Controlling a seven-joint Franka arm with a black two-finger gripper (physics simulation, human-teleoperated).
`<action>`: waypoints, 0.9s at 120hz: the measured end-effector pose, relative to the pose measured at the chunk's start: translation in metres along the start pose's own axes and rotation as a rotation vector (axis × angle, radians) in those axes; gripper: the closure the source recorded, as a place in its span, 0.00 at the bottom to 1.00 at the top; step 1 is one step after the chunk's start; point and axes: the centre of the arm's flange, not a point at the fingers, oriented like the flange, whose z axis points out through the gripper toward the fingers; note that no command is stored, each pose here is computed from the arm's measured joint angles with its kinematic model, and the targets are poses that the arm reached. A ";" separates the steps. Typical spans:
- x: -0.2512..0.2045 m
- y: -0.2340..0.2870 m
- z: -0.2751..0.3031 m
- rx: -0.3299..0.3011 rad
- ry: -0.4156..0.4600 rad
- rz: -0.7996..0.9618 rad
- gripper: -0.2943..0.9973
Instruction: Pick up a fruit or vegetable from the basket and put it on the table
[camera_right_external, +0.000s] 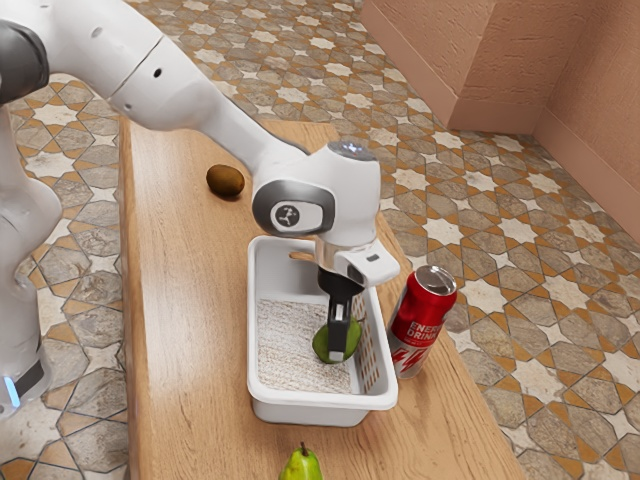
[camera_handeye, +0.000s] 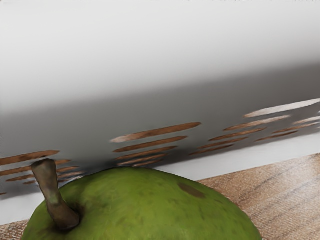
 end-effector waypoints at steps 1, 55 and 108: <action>0.000 0.000 0.000 0.000 0.000 -0.001 0.44; -0.016 -0.021 -0.100 -0.005 0.124 -0.058 0.53; -0.054 0.161 -0.116 0.013 0.063 0.280 0.52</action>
